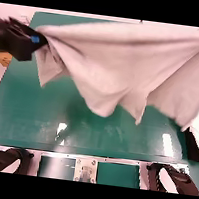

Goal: Fold the shirts.

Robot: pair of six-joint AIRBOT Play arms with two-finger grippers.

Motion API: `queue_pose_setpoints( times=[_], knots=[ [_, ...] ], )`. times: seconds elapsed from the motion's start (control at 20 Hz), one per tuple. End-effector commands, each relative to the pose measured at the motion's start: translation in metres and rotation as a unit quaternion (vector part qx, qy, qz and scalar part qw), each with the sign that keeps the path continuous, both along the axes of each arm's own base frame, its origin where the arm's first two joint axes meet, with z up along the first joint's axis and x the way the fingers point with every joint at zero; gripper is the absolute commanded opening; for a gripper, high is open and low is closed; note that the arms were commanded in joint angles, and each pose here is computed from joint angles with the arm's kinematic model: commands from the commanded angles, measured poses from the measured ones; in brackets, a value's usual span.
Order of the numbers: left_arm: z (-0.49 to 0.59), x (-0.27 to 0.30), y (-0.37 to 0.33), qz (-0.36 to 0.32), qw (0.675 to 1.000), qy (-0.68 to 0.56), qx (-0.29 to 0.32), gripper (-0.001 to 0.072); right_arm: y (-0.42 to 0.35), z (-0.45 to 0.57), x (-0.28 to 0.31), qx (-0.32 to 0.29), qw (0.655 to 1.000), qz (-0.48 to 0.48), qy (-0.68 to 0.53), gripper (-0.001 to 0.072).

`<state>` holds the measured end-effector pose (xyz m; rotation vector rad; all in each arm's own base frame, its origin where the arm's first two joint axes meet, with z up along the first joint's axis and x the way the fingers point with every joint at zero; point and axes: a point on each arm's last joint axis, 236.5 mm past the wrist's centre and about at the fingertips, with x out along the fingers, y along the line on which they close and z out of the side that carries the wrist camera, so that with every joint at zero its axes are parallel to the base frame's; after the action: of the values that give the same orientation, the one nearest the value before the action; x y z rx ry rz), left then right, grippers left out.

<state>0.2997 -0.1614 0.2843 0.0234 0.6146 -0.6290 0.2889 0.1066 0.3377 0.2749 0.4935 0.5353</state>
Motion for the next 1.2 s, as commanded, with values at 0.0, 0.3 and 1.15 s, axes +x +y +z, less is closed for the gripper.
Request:
queue_pose_setpoints(
  times=[0.0,0.3,1.15],
  knots=[
    [-0.079,0.017,-0.001,-0.003,0.995,0.098,0.032,0.0026,0.004,-0.114,0.000,0.022,0.989,0.017,0.143,0.0009],
    [-0.283,0.040,-0.014,0.010,0.945,0.325,0.049,0.0028,0.020,-0.367,-0.028,0.080,0.933,-0.062,0.345,0.0009],
    [-0.347,-0.047,-0.073,0.039,0.888,0.459,0.014,0.0654,0.009,-0.376,-0.006,0.064,0.940,-0.085,0.324,0.0010]
  ],
)
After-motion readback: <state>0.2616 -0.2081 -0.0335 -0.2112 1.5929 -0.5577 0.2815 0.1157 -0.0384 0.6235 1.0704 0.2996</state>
